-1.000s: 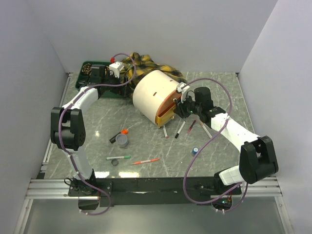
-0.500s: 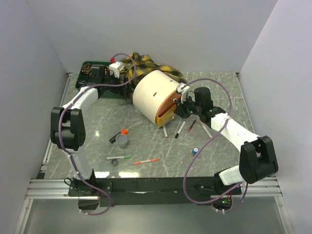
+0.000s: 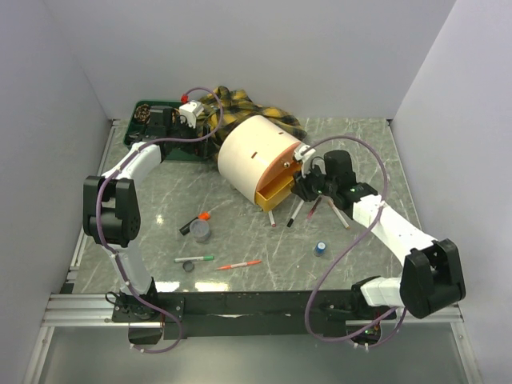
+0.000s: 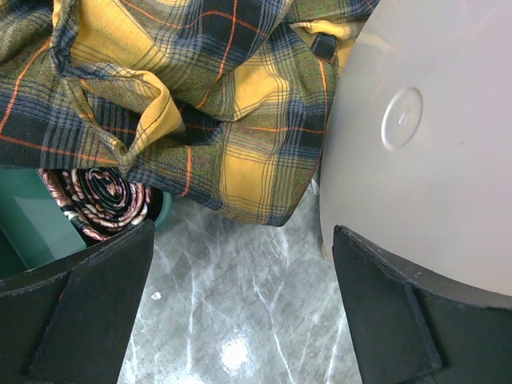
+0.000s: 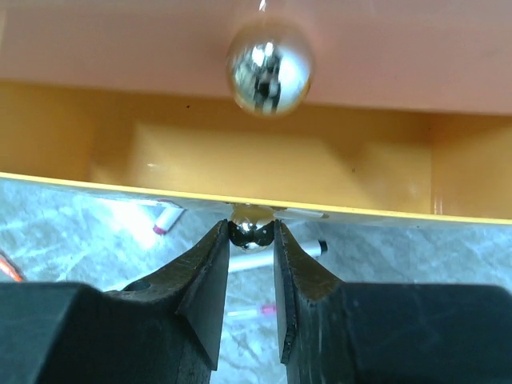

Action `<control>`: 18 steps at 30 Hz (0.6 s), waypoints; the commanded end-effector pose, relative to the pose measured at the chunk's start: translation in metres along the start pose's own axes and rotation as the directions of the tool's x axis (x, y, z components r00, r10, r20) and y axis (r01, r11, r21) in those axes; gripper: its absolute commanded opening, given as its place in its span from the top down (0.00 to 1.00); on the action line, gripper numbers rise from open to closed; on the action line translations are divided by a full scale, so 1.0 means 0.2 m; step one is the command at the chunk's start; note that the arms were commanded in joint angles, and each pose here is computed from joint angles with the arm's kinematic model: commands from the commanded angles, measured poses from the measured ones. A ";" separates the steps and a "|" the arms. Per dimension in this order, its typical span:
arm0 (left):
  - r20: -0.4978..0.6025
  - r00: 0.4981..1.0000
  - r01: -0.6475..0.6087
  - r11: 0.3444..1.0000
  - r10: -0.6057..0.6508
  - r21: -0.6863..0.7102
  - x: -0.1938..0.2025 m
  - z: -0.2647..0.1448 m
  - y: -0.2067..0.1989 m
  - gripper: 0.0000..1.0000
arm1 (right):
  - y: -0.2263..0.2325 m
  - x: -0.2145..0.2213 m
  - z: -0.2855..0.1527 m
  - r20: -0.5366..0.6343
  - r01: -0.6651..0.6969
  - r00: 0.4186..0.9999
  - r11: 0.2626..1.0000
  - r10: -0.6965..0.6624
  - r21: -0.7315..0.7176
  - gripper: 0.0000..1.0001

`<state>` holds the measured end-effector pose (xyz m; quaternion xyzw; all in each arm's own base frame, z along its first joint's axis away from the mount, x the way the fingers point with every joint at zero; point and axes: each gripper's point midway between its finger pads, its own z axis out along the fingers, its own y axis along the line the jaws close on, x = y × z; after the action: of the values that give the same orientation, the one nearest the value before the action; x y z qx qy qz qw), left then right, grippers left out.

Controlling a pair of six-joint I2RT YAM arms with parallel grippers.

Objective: Sort the stationery into containers
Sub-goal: Open the drawer in the storage box.

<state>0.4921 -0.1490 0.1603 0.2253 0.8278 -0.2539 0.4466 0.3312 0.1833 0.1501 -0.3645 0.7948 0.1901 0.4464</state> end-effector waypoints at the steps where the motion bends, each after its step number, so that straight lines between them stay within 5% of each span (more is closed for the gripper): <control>1: 0.057 0.998 -0.025 1.000 0.025 -0.003 -0.11 -0.01 0.00 0.02 | 0.02 0.05 -0.09 -0.014 0.041 0.999 0.999 -0.041 0.008 0.95; 18: 0.050 0.998 -0.038 0.999 0.039 -0.020 -0.08 -0.02 0.01 0.01 | 0.07 0.15 -0.20 -0.030 0.068 0.997 0.998 -0.067 0.015 0.95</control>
<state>0.4925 -0.1486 0.1603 0.2259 0.8277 -0.2523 0.4474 0.2983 0.1607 0.1494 -0.3839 0.7884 0.1671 0.4507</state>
